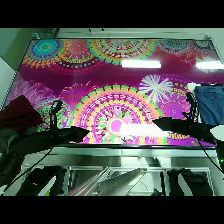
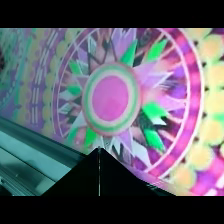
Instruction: Fold the shirts.
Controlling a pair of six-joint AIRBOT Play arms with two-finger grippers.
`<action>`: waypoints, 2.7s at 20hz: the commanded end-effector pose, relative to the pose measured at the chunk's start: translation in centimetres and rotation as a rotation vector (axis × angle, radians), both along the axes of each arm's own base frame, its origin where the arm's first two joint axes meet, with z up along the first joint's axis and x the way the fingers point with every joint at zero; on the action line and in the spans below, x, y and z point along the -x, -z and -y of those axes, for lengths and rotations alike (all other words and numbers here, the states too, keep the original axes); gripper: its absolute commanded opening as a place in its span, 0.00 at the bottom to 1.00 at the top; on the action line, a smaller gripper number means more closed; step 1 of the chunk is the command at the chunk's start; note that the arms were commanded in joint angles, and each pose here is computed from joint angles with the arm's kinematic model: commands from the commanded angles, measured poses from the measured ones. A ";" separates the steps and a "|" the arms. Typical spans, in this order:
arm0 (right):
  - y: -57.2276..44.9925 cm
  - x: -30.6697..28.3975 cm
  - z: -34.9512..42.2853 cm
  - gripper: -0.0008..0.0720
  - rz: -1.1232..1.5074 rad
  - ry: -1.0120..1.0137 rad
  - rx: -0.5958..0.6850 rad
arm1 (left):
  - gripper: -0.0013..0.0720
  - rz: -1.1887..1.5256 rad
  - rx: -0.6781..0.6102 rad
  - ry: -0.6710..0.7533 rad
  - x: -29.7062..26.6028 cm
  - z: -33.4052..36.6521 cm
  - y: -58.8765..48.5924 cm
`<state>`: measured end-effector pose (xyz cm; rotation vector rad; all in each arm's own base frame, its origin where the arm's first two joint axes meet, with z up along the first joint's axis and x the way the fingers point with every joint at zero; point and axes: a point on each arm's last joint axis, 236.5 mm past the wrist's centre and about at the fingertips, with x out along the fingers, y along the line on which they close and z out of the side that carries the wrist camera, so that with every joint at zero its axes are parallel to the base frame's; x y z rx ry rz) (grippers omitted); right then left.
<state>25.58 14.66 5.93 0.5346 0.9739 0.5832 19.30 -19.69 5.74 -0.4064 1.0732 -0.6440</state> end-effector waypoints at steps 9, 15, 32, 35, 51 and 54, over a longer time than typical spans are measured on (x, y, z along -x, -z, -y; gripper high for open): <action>-0.5 -0.3 -0.5 0.04 0.001 0.009 -0.039 | 0.04 0.139 0.056 -0.113 -3.8 -0.2 -2.2; -0.9 -0.3 -0.8 0.04 0.007 0.007 -0.059 | 0.57 0.347 -0.076 -0.236 -8.5 -4.8 -4.6; 0.3 -2.5 0.4 0.04 0.030 0.057 -0.022 | 0.95 -0.167 -0.753 -0.946 -10.3 -47.2 3.8; 1.0 -2.6 0.4 0.04 0.005 0.057 -0.023 | 0.95 -0.235 -0.785 -0.865 -12.2 -48.0 7.1; 1.9 -2.8 0.4 0.04 -0.031 0.058 -0.028 | 0.04 -0.191 -0.453 -0.634 -22.7 -37.3 3.3; 1.9 -2.8 0.4 0.04 -0.026 0.052 -0.023 | 0.04 0.184 -0.342 -0.508 -27.3 -26.8 -11.3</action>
